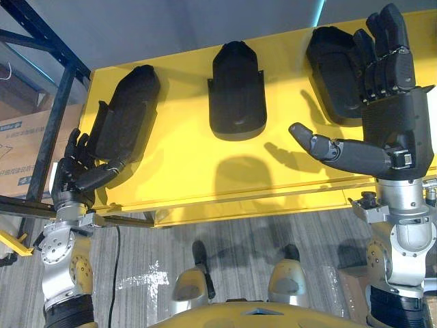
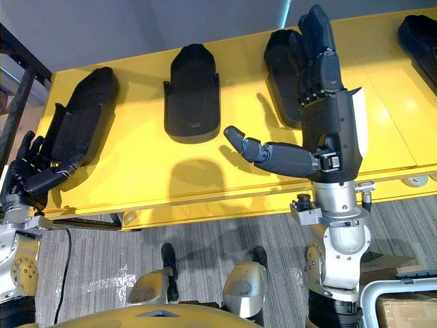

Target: Walk over and take three plastic housings, then place them on the shelf

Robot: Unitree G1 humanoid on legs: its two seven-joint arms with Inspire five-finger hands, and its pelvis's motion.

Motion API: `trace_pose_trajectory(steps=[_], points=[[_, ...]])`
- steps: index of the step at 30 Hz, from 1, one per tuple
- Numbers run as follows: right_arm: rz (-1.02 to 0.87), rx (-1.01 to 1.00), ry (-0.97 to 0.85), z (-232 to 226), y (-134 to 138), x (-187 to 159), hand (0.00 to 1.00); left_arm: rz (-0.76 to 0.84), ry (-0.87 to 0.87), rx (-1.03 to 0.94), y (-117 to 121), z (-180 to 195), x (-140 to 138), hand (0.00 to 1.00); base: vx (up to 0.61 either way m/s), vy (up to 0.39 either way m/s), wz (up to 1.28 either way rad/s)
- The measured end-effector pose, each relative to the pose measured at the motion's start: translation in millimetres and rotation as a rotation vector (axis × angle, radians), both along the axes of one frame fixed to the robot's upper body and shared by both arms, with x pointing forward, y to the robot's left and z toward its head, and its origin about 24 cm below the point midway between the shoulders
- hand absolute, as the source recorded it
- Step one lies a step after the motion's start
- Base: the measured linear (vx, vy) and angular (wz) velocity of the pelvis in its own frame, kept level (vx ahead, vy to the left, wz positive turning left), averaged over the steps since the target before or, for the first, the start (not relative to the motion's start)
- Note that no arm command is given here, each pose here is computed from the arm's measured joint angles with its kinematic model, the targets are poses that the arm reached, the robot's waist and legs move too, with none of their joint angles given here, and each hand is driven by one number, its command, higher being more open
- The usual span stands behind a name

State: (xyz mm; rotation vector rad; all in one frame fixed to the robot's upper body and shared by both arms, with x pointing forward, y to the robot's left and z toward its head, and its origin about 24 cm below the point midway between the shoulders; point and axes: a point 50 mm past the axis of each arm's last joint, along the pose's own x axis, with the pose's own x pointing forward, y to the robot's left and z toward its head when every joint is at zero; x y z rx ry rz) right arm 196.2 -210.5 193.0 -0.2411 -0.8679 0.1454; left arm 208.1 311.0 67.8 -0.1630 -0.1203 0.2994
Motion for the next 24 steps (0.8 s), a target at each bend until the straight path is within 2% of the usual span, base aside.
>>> trace_pose_trajectory(steps=[8,24], points=[[0.021,-0.015,0.003,-0.7,0.1,-0.4,1.0,-0.036,-0.055,-0.145,3.9,-15.4,-9.6,1.0,-0.01,0.0,-0.07],[0.013,-0.023,0.011,-2.5,-3.1,0.3,1.0,-0.097,-0.046,-0.197,0.8,-26.4,-12.8,1.0,0.0,0.0,0.0]])
